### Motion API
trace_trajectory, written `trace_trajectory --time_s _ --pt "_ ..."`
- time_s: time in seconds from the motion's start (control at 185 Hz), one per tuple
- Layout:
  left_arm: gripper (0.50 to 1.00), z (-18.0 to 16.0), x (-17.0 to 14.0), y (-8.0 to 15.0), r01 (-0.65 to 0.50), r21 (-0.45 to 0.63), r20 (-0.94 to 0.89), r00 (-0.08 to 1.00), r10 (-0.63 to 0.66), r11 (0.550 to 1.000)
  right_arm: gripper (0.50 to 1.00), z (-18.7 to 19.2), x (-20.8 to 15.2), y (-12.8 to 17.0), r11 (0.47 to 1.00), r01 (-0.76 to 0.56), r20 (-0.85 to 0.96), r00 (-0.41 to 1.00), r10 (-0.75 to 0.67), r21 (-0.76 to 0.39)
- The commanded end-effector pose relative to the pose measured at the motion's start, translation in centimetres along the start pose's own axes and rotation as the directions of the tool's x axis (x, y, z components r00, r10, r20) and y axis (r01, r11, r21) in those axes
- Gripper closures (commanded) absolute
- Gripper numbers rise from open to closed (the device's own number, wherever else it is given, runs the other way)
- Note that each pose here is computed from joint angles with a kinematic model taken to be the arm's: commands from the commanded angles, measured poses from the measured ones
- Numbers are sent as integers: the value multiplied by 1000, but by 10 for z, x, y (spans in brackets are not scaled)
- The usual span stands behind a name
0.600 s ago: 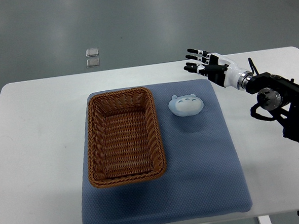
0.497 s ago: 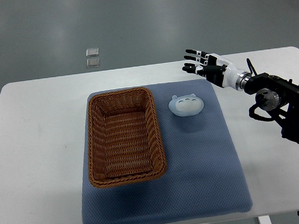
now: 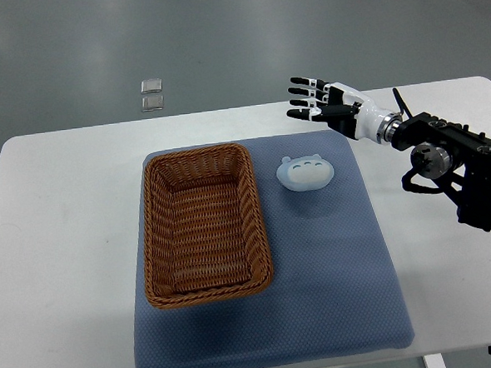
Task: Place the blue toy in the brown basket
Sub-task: 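Move the right hand down toward the pale blue plush toy, then close the right hand's fingers around the plush toy and lift it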
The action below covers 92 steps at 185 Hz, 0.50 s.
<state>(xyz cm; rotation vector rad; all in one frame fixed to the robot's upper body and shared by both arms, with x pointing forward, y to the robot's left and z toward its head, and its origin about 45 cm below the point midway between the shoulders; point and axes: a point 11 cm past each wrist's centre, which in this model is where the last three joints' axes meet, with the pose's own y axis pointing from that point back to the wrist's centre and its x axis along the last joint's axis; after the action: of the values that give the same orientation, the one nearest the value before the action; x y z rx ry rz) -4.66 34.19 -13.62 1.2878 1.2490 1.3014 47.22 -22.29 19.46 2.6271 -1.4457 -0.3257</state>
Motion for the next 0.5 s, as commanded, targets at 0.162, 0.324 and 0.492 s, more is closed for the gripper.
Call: trace_trajectory --time_s 0.162,0.324,0.492 --pt "500 0 -1 0 2 1 3 1000 -2 1000 581 -29 -24 3 978 193 -425 881 -207 -77" --pt "500 0 0 0 -1 1 2 1000 1 1000 581 -47 -30 12 949 288 -657 692 -301 -132" --pt "500 0 -1 0 2 1 2 1000 -2 1000 581 -29 -37 18 910 312 -778 485 -399 -273"
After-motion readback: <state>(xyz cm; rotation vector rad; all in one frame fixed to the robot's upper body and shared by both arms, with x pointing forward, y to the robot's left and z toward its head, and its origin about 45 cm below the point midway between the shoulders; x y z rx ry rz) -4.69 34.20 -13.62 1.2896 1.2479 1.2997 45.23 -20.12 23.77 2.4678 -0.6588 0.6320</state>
